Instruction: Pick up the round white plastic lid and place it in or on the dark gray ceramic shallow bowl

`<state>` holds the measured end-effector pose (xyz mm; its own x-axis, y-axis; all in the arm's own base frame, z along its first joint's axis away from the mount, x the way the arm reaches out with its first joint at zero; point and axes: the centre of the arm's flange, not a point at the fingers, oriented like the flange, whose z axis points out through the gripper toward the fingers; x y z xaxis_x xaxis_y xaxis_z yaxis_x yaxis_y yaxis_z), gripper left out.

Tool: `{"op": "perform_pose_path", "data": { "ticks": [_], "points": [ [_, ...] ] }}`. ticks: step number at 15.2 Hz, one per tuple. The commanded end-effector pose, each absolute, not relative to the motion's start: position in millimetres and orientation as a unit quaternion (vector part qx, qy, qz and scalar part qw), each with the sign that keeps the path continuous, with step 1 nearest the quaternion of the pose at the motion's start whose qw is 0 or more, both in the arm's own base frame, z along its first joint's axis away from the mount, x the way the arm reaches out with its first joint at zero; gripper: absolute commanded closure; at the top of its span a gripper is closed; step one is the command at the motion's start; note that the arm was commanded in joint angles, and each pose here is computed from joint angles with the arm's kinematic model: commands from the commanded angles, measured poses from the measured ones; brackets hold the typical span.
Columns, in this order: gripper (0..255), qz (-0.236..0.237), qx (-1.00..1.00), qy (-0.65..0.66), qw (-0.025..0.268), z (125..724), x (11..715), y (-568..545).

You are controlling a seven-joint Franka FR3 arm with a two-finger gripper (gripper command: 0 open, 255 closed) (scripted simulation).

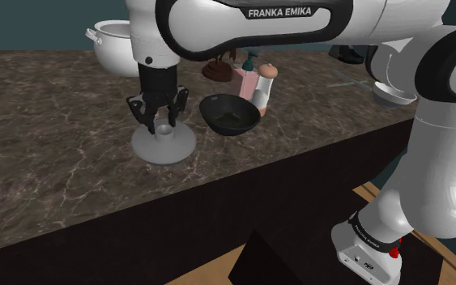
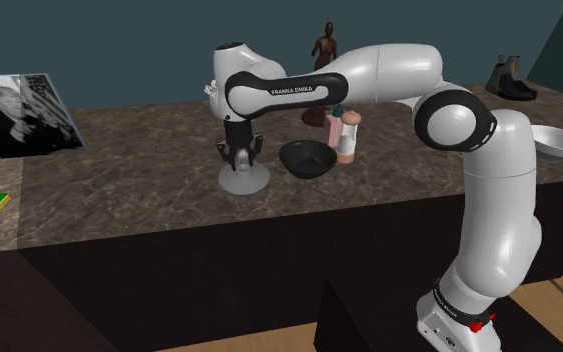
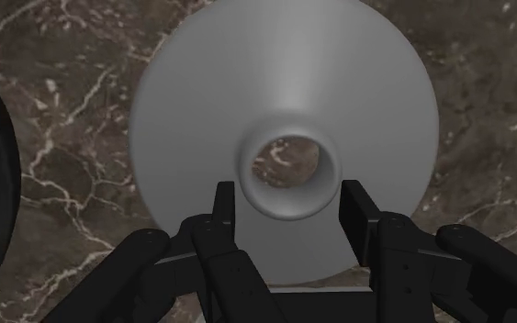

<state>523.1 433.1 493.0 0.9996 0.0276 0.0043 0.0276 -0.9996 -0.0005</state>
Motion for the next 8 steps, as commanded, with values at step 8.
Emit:
{"op": "perform_pose_path", "data": {
  "ticks": [8],
  "points": [
    [255, -0.002, -1.0, -0.014, 0.0, 541, 524, 433]
  ]
}}
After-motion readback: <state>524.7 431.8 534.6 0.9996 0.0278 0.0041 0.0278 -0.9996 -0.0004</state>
